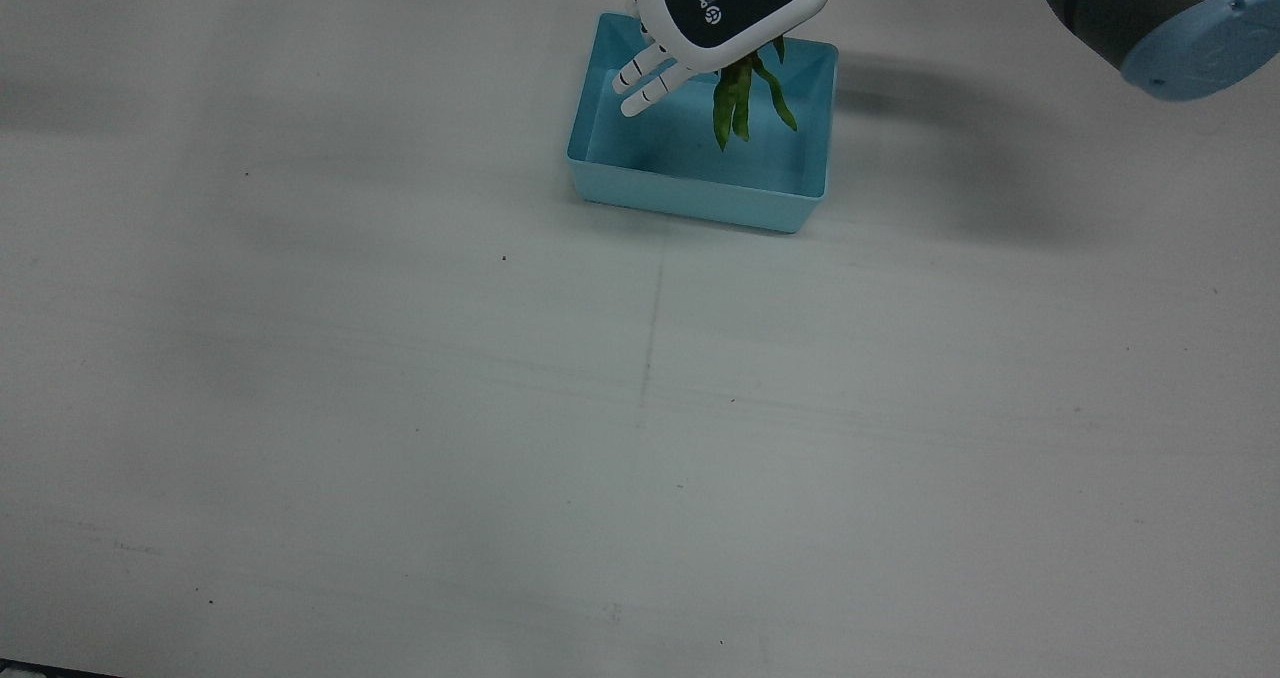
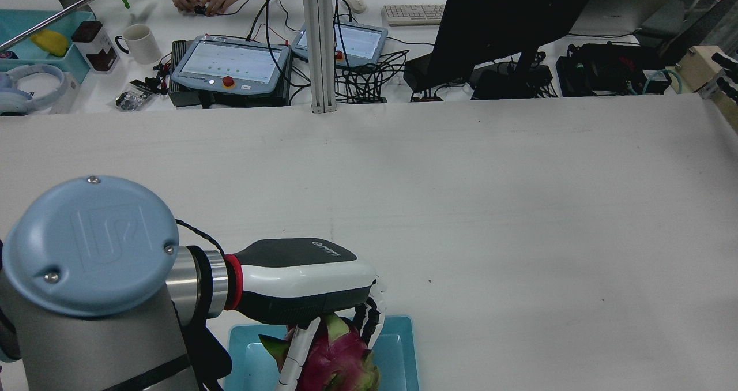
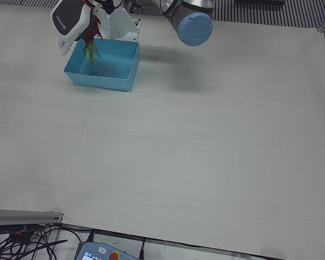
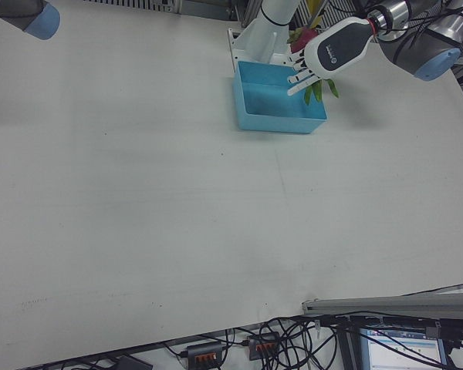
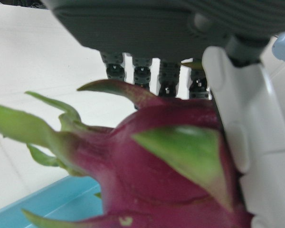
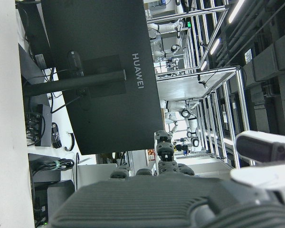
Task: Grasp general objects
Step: 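Lower the dragon fruit into the tray with the left hand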
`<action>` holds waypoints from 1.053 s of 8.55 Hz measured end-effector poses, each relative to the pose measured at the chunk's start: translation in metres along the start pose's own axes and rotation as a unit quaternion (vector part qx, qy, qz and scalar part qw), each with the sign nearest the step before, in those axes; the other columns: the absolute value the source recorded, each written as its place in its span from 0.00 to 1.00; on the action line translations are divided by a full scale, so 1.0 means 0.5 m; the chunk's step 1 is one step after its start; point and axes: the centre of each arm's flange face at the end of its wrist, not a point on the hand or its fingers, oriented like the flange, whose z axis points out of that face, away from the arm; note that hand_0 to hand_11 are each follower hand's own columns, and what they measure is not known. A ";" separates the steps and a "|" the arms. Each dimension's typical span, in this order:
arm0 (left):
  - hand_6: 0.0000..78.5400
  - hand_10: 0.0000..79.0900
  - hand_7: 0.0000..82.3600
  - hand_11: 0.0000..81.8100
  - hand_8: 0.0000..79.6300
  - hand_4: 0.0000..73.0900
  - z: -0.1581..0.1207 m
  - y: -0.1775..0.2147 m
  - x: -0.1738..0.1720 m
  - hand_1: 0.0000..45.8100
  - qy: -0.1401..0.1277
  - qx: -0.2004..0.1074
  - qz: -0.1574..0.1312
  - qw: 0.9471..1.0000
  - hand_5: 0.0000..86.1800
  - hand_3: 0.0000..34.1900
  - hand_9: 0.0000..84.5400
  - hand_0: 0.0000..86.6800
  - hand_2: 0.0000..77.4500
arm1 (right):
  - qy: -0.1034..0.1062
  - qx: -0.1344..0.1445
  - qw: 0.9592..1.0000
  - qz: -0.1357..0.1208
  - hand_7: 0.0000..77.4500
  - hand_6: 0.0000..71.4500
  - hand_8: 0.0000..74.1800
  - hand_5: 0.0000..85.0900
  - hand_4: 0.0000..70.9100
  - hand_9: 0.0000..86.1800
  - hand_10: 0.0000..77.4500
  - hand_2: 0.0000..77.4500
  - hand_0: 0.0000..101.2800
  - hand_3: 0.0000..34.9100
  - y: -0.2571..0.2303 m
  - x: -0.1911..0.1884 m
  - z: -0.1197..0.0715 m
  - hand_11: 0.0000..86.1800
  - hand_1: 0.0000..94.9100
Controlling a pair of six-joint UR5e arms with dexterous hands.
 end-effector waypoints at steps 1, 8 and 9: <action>0.73 0.26 0.23 0.07 0.25 0.54 0.000 0.000 -0.001 0.00 0.000 0.000 0.000 1.000 0.42 0.00 0.14 0.54 0.00 | 0.000 0.000 1.000 0.000 0.00 0.00 0.00 0.01 0.00 0.01 0.00 0.89 0.00 0.00 0.000 0.000 0.000 0.01 0.02; 0.61 0.26 0.18 0.07 0.23 0.51 0.001 0.000 -0.001 0.00 0.001 -0.002 0.001 1.000 0.43 0.01 0.12 0.44 0.00 | 0.000 0.000 1.000 0.000 0.00 0.00 0.00 0.01 0.00 0.01 0.00 0.89 0.00 0.00 -0.001 0.000 0.000 0.01 0.02; 0.63 0.26 0.25 0.06 0.19 0.49 0.000 0.000 -0.001 0.00 0.001 -0.004 0.004 1.000 0.43 0.00 0.12 0.30 0.00 | 0.000 0.000 1.000 0.000 0.00 0.00 0.00 0.01 0.00 0.01 0.00 0.89 0.00 0.00 -0.001 0.000 0.000 0.01 0.02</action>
